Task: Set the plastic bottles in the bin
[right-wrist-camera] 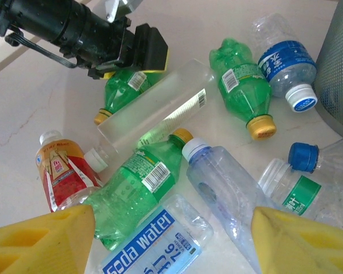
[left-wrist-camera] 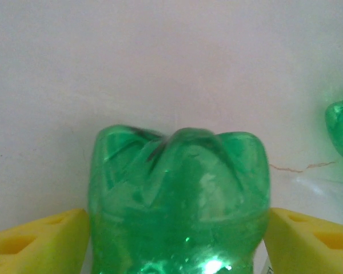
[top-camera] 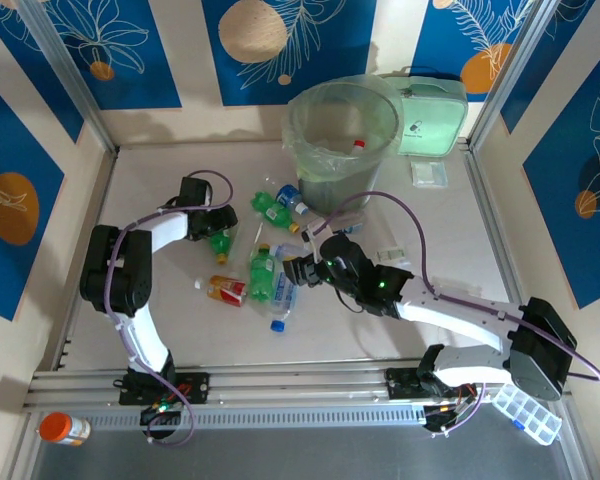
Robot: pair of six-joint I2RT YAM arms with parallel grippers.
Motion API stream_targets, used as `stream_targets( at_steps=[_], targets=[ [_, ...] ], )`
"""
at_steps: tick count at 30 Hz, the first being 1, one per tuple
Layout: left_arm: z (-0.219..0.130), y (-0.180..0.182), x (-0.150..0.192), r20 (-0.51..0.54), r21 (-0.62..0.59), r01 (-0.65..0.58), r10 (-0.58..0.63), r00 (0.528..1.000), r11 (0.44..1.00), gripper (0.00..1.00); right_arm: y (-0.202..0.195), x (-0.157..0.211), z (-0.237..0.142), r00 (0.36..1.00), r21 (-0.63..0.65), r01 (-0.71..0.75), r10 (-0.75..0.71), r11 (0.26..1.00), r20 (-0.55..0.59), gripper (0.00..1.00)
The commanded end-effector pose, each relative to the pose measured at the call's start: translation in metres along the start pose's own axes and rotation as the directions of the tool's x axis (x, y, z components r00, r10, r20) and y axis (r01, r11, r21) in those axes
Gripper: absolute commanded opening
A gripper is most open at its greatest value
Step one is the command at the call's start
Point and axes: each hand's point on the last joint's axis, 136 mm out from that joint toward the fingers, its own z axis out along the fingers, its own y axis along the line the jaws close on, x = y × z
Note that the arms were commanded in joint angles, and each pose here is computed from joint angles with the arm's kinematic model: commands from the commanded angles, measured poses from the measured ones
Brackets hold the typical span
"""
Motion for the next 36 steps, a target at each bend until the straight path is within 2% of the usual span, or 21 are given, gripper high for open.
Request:
stream_targets(
  at_steps=[1,12,15,18,22,27,33,36],
  targets=[
    [0.002,-0.003,-0.003,0.001,0.032,0.006,-0.006,1.0,0.999,0.73,0.011,-0.011,0.0,1.0,-0.032,-0.009,0.009,0.999,0.018,0.73],
    [-0.014,0.012,-0.01,0.024,-0.077,-0.035,0.037,0.999,0.996,0.48,0.013,-0.011,0.0,1.0,-0.04,-0.006,0.006,0.999,0.017,0.73],
    [-0.032,0.008,-0.018,0.076,-0.071,-0.03,0.035,0.997,0.997,0.41,0.013,-0.012,-0.002,1.0,-0.038,-0.007,0.008,0.999,0.021,0.73],
    [-0.065,0.002,-0.03,0.162,-0.054,-0.02,0.029,0.986,0.998,0.37,0.013,-0.013,-0.004,1.0,-0.033,-0.004,0.005,0.999,0.031,0.73],
    [-0.117,-0.026,-0.038,0.275,0.054,-0.025,0.009,0.961,0.998,0.32,0.01,-0.015,-0.007,0.999,-0.021,-0.004,0.005,1.0,0.052,0.73],
    [-0.18,-0.082,-0.023,0.386,0.198,-0.16,0.073,0.92,0.967,0.33,0.008,-0.019,-0.011,0.996,-0.014,-0.01,0.011,1.0,0.085,0.73],
    [-0.226,-0.129,0.01,0.443,0.445,-0.251,0.033,0.896,0.86,0.35,0.019,-0.026,-0.02,0.991,-0.105,0.0,0.014,0.994,0.129,0.74],
    [-0.237,-0.143,0.025,0.436,0.575,-0.265,-0.015,0.9,0.774,0.35,0.03,-0.034,-0.034,0.979,-0.2,0.009,0.032,0.98,0.202,0.77]
  ],
)
